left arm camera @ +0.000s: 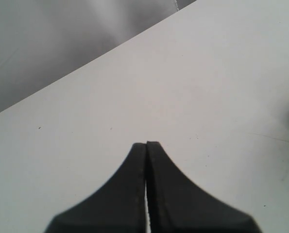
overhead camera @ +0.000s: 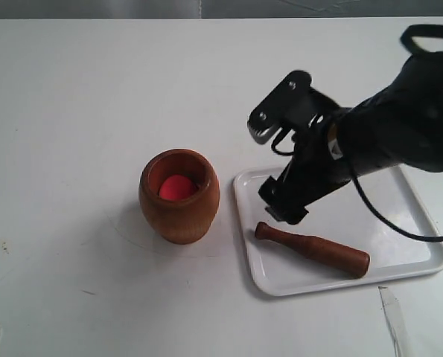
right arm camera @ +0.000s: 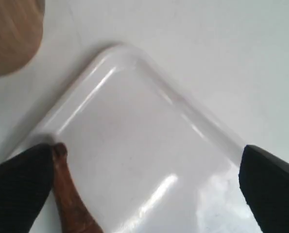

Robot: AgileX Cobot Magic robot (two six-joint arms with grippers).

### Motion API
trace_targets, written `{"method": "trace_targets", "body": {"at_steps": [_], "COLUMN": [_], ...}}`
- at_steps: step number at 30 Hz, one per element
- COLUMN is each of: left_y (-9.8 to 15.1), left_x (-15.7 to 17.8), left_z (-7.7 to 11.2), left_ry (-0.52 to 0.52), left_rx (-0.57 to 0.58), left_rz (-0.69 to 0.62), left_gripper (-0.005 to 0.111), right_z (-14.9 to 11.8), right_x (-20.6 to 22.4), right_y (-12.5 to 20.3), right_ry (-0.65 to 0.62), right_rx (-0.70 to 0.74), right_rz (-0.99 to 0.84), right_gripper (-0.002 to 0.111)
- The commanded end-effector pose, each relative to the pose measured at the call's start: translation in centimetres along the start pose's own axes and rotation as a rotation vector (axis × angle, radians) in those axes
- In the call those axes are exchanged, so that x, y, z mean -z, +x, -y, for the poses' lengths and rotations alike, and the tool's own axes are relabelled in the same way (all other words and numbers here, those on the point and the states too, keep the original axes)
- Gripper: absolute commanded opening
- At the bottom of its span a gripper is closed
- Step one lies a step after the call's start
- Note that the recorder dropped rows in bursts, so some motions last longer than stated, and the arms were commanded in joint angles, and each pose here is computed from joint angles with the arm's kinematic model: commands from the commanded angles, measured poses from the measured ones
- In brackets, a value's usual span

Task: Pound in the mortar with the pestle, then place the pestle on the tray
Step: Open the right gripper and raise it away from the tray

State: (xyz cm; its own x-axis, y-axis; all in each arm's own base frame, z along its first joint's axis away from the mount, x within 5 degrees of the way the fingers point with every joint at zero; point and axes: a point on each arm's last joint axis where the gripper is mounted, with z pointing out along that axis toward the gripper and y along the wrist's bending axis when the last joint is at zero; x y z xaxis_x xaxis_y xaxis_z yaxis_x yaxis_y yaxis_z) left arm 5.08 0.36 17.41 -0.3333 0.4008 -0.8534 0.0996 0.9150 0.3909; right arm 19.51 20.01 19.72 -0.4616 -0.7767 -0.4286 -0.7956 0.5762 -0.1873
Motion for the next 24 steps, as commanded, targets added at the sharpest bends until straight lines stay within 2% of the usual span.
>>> {"method": "trace_targets", "body": {"at_steps": [1, 5, 8, 11, 15, 17, 24], "left_y": [0.0, 0.0, 0.0, 0.0, 0.0, 0.0, 0.0], "left_x": [0.0, 0.0, 0.0, 0.0, 0.0, 0.0, 0.0], "left_z": [0.1, 0.1, 0.1, 0.1, 0.1, 0.1, 0.1], "left_ry": [0.008, 0.008, 0.008, 0.008, 0.008, 0.008, 0.008], "left_rx": [0.012, 0.012, 0.012, 0.012, 0.012, 0.012, 0.012], "left_rz": [0.007, 0.007, 0.007, 0.007, 0.007, 0.007, 0.007], "left_gripper": [0.000, 0.000, 0.000, 0.000, 0.000, 0.000, 0.000], "right_z": [0.9, 1.0, 0.5, 0.1, -0.3, -0.5, -1.1], "right_x": [4.8, 9.4, 11.6, 13.0, 14.2, 14.7, 13.3], "right_y": [-1.4, -1.2, 0.5, 2.0, 3.8, 4.7, 8.0], "right_ry": [0.039, 0.040, 0.022, 0.014, 0.012, -0.009, -0.004], "right_rx": [-0.075, -0.094, -0.088, -0.079, -0.075, -0.122, -0.126], "right_rz": [0.244, 0.520, 0.733, 0.868, 0.966, 1.000, 0.927], "right_gripper": [0.095, 0.095, 0.095, 0.095, 0.095, 0.095, 0.093]}}
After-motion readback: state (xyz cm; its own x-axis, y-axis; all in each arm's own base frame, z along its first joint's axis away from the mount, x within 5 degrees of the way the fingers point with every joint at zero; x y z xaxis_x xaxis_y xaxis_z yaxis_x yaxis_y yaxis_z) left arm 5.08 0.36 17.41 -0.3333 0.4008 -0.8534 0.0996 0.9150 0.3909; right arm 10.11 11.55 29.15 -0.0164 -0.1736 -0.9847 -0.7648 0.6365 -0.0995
